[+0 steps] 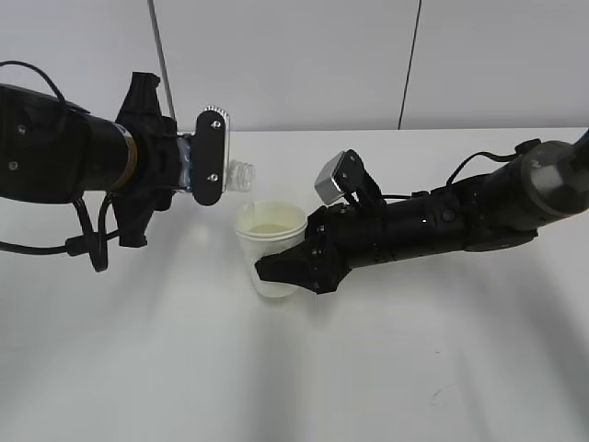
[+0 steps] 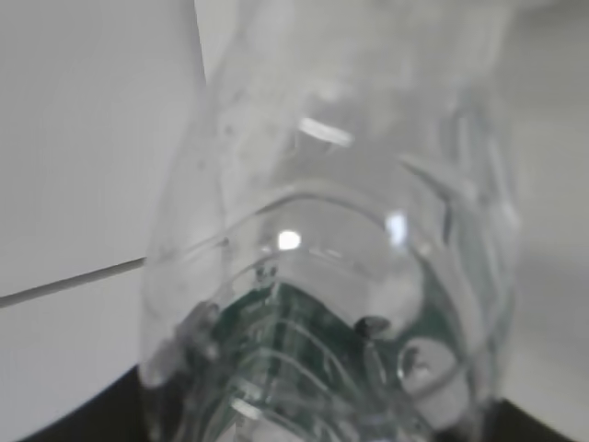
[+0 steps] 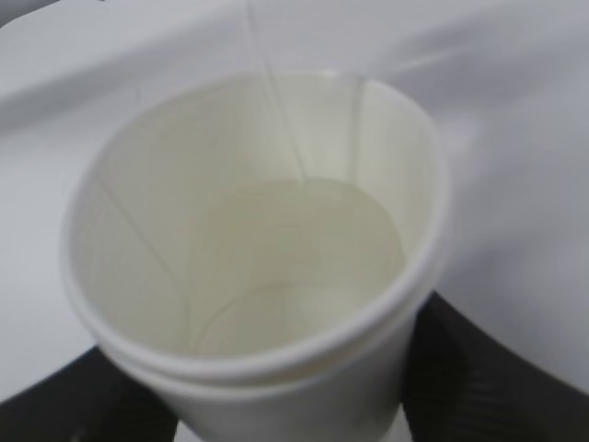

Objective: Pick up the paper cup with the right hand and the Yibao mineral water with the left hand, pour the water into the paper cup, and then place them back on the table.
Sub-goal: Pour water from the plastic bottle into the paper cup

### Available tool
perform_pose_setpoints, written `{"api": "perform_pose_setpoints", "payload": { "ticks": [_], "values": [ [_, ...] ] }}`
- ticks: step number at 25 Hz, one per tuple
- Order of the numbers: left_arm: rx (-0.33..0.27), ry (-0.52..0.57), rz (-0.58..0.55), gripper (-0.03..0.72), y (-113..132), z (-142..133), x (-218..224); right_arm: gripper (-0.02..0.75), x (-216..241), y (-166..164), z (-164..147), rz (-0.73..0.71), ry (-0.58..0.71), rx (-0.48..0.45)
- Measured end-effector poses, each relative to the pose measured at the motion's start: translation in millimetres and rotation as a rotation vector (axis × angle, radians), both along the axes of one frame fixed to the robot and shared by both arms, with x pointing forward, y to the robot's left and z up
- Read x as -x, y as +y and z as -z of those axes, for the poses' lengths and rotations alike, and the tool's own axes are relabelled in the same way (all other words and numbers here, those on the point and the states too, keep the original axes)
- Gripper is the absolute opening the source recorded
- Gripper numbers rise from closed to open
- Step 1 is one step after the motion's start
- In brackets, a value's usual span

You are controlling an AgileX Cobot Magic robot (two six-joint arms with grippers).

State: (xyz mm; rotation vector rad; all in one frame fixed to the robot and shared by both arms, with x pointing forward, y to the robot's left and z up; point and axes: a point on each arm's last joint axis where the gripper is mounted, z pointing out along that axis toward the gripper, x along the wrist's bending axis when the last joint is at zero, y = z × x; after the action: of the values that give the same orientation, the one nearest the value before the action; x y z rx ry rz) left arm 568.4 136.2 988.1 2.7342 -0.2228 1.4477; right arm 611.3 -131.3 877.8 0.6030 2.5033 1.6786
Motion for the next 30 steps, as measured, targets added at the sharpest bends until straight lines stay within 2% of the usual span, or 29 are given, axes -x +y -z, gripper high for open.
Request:
{"api": "perform_pose_setpoints", "payload": {
  "ticks": [4,12,17,21,25,30],
  "values": [
    [0.12,0.027,-0.053,0.337,-2.8,0.7,1.2,0.498,-0.2,-0.1,0.0,0.002,0.0,0.0],
    [0.38,0.088,-0.242,0.336,-2.6,2.6,2.4,0.498,-2.7,0.0,-1.1,0.037,0.008,-0.024],
    [0.583,0.128,-0.393,0.337,-2.6,3.5,3.1,0.498,-5.1,-1.0,-0.8,0.069,0.009,-0.02],
    [0.745,0.153,-0.509,0.368,-2.7,3.6,3.1,0.498,-7.0,-1.8,-0.6,0.094,0.012,-0.019],
    [0.856,0.166,-0.597,0.386,0.0,3.7,1.8,0.498,-9.0,-2.7,-1.6,0.119,0.015,-0.033],
    [0.929,0.17,-0.662,0.386,8.6,3.8,-2.7,0.498,-10.7,-3.0,-2.7,0.142,0.02,-0.049]
  ]
}}
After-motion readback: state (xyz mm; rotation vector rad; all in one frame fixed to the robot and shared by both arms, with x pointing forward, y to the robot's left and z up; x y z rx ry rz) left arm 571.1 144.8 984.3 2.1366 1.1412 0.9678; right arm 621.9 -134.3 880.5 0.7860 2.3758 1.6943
